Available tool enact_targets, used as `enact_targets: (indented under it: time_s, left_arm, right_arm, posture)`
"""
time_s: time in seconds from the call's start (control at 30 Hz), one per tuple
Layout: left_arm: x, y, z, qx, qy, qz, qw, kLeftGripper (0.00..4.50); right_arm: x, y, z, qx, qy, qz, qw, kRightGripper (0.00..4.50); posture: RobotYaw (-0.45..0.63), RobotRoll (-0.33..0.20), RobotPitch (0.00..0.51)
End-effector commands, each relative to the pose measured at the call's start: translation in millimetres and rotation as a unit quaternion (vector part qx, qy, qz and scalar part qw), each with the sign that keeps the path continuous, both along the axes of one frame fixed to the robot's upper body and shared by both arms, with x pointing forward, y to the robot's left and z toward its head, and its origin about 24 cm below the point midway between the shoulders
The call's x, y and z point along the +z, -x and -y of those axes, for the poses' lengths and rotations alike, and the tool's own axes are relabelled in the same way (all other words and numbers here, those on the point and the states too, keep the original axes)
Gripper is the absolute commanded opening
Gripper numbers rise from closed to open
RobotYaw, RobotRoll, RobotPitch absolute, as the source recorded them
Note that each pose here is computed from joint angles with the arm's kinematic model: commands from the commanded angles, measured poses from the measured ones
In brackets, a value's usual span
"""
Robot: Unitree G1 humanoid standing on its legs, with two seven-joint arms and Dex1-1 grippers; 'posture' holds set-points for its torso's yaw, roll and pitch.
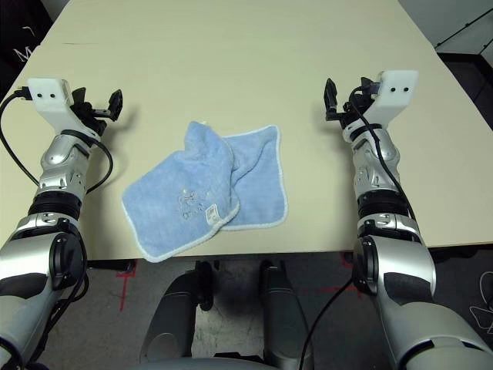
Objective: Fold the towel and set it aside.
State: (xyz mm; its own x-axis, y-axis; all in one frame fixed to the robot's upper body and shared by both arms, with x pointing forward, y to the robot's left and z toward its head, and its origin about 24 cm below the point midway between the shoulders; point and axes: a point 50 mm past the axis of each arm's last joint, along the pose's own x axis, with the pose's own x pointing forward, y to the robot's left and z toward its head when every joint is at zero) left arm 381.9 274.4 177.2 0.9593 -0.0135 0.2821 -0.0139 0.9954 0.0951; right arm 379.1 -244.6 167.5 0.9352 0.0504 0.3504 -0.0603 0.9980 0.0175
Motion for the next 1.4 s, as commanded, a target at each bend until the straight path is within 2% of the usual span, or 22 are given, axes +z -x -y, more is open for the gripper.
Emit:
enact_targets:
  time_s: [0.03, 0.3, 0.4, 0.47, 0.6, 0.8, 0.93, 1.07, 1.2, 1.3, 1.4]
  left_arm:
    - [-5.5, -0.6, 2.0, -0.007, -0.004, -0.014, 1.0, 4.48]
    - [1.9, 3.1, -13.2, 0.006, -0.006, -0.007, 1.0, 4.48]
    - [6.6, 6.0, -22.0, 0.018, 0.001, 0.005, 1.0, 4.48]
    - [6.9, 8.3, -30.0, 0.031, -0.001, 0.004, 1.0, 4.48]
    - [10.2, 11.2, -41.4, 0.047, -0.005, 0.001, 0.999, 4.48]
    - [8.8, 8.7, -32.8, 0.011, -0.007, -0.001, 1.0, 4.48]
    - [10.3, 5.7, -20.5, -0.085, 0.012, -0.019, 0.996, 4.48]
    - [14.4, 7.0, -15.6, -0.186, 0.0, -0.065, 0.98, 4.48]
    - [27.2, 15.3, -16.5, -0.304, -0.084, -0.133, 0.94, 4.48]
    - [38.3, 18.7, -14.2, -0.351, -0.132, -0.154, 0.914, 4.48]
    - [38.9, 22.9, -10.4, -0.386, -0.197, -0.171, 0.885, 4.48]
  right_arm:
    - [-5.4, 3.9, -2.1, 0.001, -0.006, -0.003, 1.0, 4.5]
    - [-4.6, -1.3, -19.5, 0.016, -0.014, -0.004, 1.0, 4.5]
    - [-1.2, -4.5, -15.4, -0.02, 0.011, -0.009, 1.0, 4.5]
    - [-0.6, -5.9, -16.4, -0.04, 0.011, -0.007, 0.999, 4.5]
    - [4.8, -9.9, -23.7, -0.032, 0.008, -0.003, 0.999, 4.5]
    - [1.0, -9.1, -14.5, -0.023, 0.007, -0.015, 1.0, 4.5]
    - [0.2, -7.8, -8.2, 0.004, 0.011, -0.019, 1.0, 4.5]
    - [1.2, -6.9, -1.4, 0.037, 0.02, -0.031, 0.999, 4.5]
    - [8.6, -6.5, -1.8, 0.117, 0.041, -0.043, 0.991, 4.5]
    - [18.4, -8.1, -5.0, 0.172, 0.062, -0.059, 0.981, 4.5]
    - [25.5, -9.1, -8.7, 0.235, 0.091, -0.093, 0.963, 4.5]
  posture:
    - [-0.02, 0.0, 0.25]
    - [0.04, 0.0, 0.242]
    - [0.07, 0.0, 0.228]
    - [0.09, 0.0, 0.254]
    - [0.1, 0.0, 0.259]
    - [0.1, 0.0, 0.248]
    - [0.1, 0.0, 0.257]
    - [0.1, 0.0, 0.273]
    - [0.09, 0.0, 0.281]
    - [0.09, 0.0, 0.284]
    - [0.1, 0.0, 0.284]
